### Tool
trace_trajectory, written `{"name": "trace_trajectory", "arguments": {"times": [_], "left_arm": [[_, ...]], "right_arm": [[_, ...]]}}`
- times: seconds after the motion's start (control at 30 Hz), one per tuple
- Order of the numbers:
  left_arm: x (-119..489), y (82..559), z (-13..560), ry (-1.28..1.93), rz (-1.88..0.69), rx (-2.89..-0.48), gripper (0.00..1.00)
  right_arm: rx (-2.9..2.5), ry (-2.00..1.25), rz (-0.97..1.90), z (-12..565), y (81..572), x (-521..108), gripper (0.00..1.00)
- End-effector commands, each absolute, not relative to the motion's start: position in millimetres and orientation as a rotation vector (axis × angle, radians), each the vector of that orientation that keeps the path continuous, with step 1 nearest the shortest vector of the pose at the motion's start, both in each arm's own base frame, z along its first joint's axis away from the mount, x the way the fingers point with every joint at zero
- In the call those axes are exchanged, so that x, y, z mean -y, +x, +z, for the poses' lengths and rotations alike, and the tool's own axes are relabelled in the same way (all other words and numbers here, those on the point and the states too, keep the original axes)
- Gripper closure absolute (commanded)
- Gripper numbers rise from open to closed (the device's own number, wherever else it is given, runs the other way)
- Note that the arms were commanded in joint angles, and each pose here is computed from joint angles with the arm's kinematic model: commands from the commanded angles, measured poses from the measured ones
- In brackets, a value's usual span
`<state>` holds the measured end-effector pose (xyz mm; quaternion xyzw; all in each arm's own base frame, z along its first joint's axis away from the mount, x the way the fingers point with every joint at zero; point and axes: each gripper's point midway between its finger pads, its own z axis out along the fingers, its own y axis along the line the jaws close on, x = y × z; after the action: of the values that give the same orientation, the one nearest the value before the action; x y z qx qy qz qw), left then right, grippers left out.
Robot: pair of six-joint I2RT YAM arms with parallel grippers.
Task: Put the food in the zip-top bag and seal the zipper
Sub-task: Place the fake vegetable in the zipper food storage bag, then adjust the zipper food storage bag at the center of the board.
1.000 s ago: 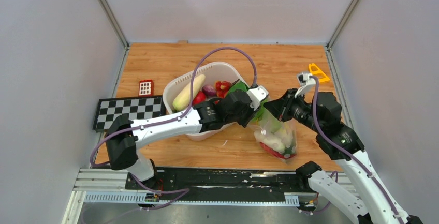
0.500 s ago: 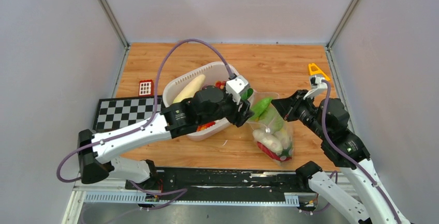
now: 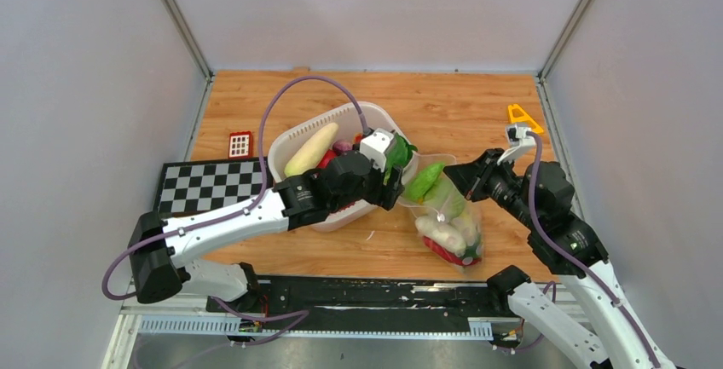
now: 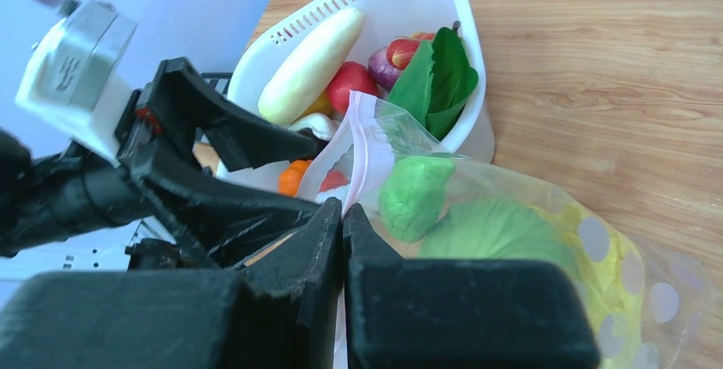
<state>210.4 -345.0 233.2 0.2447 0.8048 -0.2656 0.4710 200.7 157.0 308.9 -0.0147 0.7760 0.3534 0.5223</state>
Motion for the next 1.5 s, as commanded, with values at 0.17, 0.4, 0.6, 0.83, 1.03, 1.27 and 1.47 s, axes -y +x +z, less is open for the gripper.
{"name": "trace_trajectory", "arguments": {"times": [0.17,0.4,0.6,0.83,1.03,1.27,1.47], "left_arm": [[363.1,220.3,229.8,0.528,-0.851,-1.992,0.44],[364.8,218.1,241.2,0.537,-0.887,-1.959,0.74],[364.2,220.0,257.1,0.54,-0.896,-1.925,0.97],[351.6,234.6,311.7,0.47,-0.884,-1.83,1.0],[364.9,232.6,351.0,0.451,-1.014,-1.756,1.0],[405.4,230.2,322.5,0.562,-1.097,-1.87,1.0],[418.2,231.9,321.5,0.491,-1.189,-1.857,1.0]], "right_arm": [[-1.747,-0.142,0.931,336.8,198.1,-172.4,0.95],[-1.762,-0.163,0.932,333.5,196.2,-173.9,0.95],[-1.765,-0.214,0.93,335.0,193.7,-176.6,0.94],[-1.805,-0.302,0.793,330.1,198.8,-167.4,0.94],[-1.75,-0.192,0.605,352.3,209.7,-133.2,0.93],[-1.857,-0.172,0.536,330.7,222.3,-131.4,0.92],[-1.877,-0.187,0.559,329.5,220.9,-136.2,0.95]]}}
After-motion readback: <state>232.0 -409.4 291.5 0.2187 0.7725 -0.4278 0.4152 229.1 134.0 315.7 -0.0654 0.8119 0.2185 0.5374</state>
